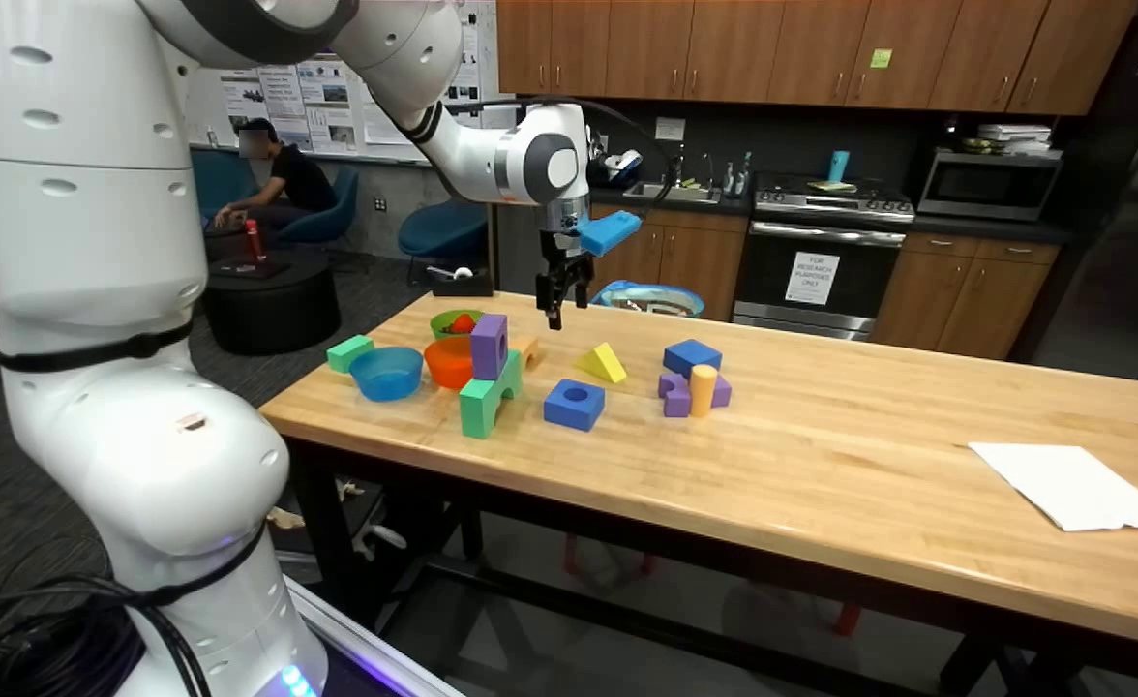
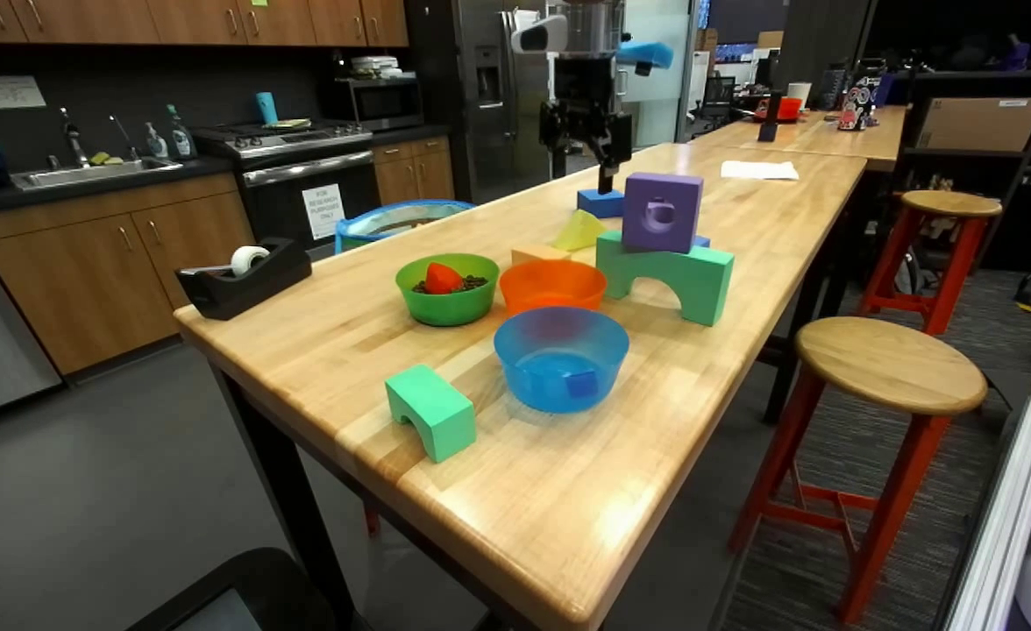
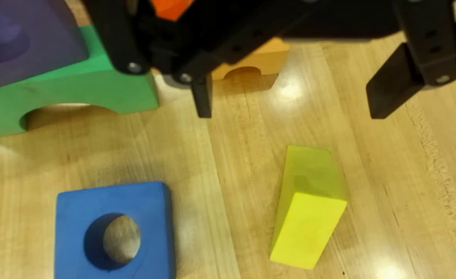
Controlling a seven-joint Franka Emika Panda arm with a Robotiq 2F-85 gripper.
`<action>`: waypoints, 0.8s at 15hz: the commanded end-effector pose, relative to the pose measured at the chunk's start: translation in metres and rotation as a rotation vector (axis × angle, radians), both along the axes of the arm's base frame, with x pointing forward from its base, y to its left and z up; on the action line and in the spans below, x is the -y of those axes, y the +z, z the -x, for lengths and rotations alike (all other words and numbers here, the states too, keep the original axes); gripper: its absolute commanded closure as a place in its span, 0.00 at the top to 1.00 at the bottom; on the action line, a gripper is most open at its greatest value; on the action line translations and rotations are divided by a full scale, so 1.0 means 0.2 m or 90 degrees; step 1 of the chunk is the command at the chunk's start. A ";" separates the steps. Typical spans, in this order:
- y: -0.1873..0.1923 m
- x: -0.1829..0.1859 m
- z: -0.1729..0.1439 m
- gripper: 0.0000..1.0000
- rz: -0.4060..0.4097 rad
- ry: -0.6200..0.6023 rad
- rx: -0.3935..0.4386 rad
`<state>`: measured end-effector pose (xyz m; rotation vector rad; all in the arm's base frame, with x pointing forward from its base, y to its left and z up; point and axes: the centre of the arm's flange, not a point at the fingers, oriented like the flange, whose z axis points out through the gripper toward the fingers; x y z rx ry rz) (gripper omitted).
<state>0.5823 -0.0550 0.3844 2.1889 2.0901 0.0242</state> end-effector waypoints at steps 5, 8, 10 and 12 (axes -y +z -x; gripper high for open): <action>-0.08 0.04 -0.18 1.00 -0.037 -0.007 -0.001; -0.14 0.09 -0.22 1.00 -0.059 -0.020 -0.006; -0.17 0.13 -0.23 1.00 -0.073 -0.027 -0.010; -0.20 0.17 -0.24 1.00 -0.085 -0.032 -0.013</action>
